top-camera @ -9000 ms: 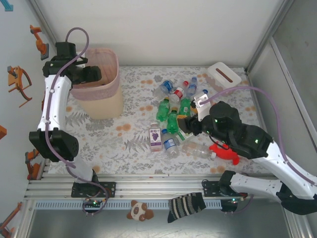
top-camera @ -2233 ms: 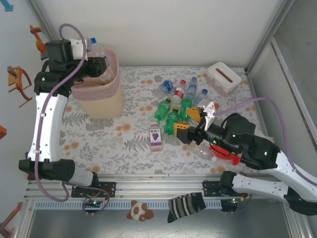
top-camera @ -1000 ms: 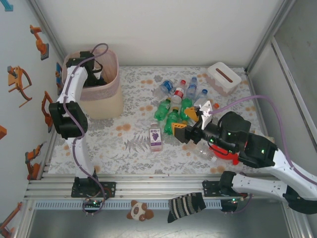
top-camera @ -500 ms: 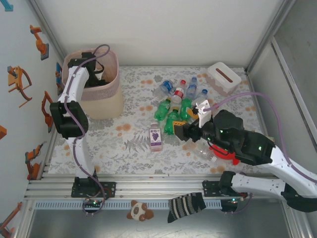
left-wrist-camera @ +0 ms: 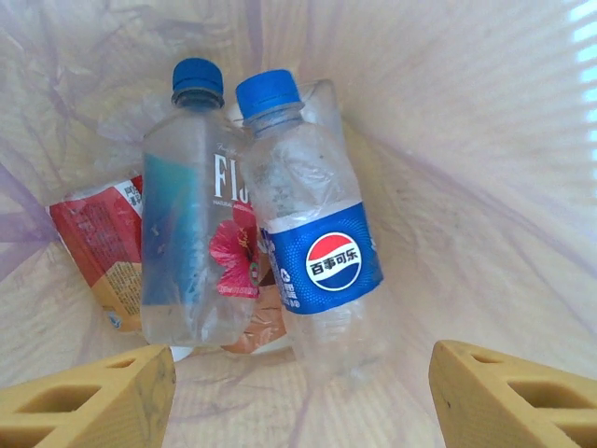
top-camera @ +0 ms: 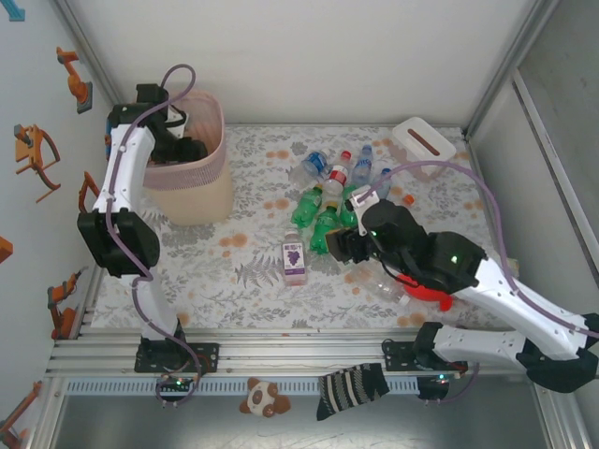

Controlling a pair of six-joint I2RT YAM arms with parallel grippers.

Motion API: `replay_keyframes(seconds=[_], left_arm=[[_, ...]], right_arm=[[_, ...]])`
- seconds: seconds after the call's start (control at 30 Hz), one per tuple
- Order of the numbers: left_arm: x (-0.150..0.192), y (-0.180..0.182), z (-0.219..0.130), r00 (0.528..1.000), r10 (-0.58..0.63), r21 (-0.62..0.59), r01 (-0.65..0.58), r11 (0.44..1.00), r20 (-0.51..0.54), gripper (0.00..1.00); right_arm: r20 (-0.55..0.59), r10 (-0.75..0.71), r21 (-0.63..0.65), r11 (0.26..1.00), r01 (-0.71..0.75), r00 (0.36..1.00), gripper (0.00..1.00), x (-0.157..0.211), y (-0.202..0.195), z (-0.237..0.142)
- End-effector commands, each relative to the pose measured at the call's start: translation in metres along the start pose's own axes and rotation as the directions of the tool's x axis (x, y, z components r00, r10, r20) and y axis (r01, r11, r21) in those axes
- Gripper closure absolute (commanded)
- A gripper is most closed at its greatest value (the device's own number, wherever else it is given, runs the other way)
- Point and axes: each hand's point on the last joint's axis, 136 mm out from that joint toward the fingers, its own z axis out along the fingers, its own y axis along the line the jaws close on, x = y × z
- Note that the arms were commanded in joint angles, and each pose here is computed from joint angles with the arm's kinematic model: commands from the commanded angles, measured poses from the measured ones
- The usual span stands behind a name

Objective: Put the plastic bottles in the bin

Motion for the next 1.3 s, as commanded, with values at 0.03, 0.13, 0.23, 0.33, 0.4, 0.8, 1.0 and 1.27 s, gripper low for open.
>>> replay_keyframes(seconds=[0.03,0.13,0.23,0.33,0.4,0.8,1.0,1.27], left_arm=[[0.011,-0.013,-0.026,1.000,0.003,0.062,-0.005,0.998,0.022,0.28],[0.017,-0.018,-0.040,0.999,0.006,0.079,-0.009,0.997,0.048,0.28],[0.024,-0.024,-0.052,0.997,0.011,0.099,-0.018,0.995,0.074,0.28],[0.031,-0.029,-0.063,0.994,0.010,0.124,-0.024,0.992,0.109,0.27],[0.036,-0.033,-0.069,0.991,0.011,0.139,-0.029,0.990,0.133,0.27],[0.055,-0.032,-0.083,0.960,0.009,0.141,-0.051,0.989,0.279,0.23],[0.034,-0.037,-0.098,0.947,-0.002,0.176,-0.057,0.983,0.321,0.21],[0.012,-0.040,-0.112,0.940,-0.004,0.189,-0.065,0.980,0.341,0.18]], right_arm=[[-0.067,0.160,0.069,0.985,-0.155,0.985,0.27,0.016,-0.014,0.016],[-0.090,0.280,0.157,0.952,-0.264,0.956,0.28,0.032,-0.031,0.024],[-0.057,0.436,0.280,0.870,-0.405,0.898,0.27,0.050,-0.055,0.027],[0.028,0.597,0.376,0.737,-0.562,0.802,0.26,0.070,-0.073,0.030],[0.091,0.704,0.436,0.608,-0.664,0.704,0.24,0.085,-0.084,0.029],[-0.405,0.183,0.374,0.927,-0.021,0.896,0.22,0.112,-0.073,0.045],[-0.573,0.103,0.275,0.959,0.073,0.813,0.15,0.148,-0.075,0.055],[-0.668,0.158,0.272,0.961,0.041,0.727,0.11,0.182,-0.083,0.074]])
